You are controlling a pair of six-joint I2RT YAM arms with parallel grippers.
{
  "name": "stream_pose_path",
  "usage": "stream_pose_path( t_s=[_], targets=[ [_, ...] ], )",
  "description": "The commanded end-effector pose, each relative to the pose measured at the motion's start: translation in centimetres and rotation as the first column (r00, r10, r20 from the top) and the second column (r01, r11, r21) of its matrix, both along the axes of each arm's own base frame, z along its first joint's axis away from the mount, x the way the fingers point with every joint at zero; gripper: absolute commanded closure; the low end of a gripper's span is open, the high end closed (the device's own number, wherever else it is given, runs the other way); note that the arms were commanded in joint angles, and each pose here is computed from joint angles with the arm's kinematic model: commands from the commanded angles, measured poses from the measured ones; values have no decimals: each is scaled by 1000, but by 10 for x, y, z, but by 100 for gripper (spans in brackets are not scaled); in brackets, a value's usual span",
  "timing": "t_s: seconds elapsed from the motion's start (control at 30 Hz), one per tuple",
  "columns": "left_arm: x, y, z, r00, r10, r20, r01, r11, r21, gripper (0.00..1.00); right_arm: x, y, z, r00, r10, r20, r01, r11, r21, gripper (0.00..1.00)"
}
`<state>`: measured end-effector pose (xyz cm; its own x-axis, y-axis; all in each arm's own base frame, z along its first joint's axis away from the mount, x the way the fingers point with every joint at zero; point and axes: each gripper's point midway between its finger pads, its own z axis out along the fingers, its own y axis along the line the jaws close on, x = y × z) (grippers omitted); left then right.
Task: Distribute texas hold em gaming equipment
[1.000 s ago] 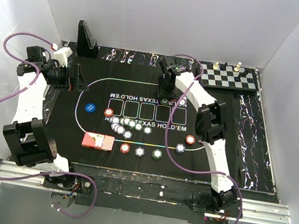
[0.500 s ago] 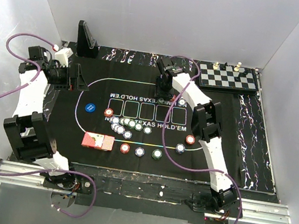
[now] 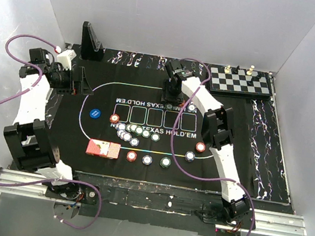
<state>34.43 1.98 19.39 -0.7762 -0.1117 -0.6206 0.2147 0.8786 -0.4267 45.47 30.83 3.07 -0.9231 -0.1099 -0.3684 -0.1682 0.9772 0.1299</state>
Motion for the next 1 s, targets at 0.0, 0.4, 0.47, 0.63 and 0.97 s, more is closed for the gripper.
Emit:
stream_pose_path(
  t_s=[0.0,0.4,0.47,0.63,0.97],
  targets=[
    [0,1,28,997,8,76,-10,1000,26,0,4,0,51,997,-16,80,13,999,48,39],
    [-16,-8,47,992,-4,122,1,1000,23,0,-88,11,131,973,136,184,-149,987,58,37],
    [-17,-11,49,991,-8,130,6,1000,18,0,-121,7,118,973,181,145,-188,981,35,36],
    [-21,-13,47,992,-13,124,11,1000,11,0,-202,-12,71,958,285,32,-285,958,-2,19],
    [-23,-13,50,991,-7,131,5,1000,17,0,-271,-13,37,929,366,-58,-367,930,2,13]
  ],
)
